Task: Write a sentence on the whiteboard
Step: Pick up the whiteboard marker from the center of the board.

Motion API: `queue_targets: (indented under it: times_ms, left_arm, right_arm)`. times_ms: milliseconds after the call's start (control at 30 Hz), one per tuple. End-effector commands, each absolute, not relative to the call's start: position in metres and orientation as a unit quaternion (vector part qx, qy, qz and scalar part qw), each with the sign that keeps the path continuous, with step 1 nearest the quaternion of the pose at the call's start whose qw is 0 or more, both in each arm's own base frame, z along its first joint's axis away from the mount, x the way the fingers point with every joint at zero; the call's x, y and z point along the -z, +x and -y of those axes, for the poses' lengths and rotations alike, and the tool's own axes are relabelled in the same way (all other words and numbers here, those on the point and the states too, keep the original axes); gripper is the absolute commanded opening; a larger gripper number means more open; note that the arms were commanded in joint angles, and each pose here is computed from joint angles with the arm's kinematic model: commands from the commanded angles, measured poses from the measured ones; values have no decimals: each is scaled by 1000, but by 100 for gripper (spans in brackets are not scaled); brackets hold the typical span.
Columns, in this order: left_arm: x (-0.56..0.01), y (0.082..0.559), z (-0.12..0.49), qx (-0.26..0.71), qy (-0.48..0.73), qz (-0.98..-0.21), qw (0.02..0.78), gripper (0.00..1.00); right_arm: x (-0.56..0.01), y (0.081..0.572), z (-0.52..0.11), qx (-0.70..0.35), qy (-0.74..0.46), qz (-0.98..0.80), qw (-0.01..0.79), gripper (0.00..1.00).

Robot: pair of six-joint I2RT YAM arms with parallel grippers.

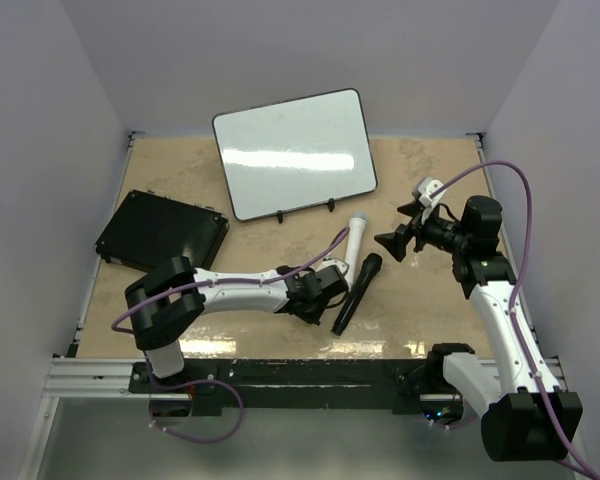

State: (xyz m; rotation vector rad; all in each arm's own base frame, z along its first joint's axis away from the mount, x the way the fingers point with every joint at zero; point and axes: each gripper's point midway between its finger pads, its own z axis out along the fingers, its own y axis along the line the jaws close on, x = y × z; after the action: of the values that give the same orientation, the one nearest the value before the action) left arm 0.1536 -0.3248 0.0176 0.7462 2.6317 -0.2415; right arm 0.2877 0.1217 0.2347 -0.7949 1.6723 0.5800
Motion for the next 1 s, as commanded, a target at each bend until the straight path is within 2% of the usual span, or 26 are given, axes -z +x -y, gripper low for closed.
queue_targets:
  times_ms: [0, 267, 500, 667, 967]
  left_arm:
    - [-31, 181, 292, 9, 289, -923, 255, 0]
    - [-80, 214, 295, 20, 321, -874, 364, 0]
    - [-141, 229, 325, 88, 367, -801, 464, 0]
    - [-154, 232, 342, 104, 405, -769, 484, 0]
    - [-158, 237, 361, 106, 437, -749, 486, 0]
  right_arm:
    - [-251, 282, -132, -271, -362, -686, 570, 99]
    - [-240, 273, -149, -345, -364, -682, 533, 99]
    - [-222, 273, -166, -452, -314, -698, 458, 99]
    - [-208, 272, -179, -493, -292, -710, 409, 99]
    - [-198, 267, -198, -508, -291, -716, 380, 97]
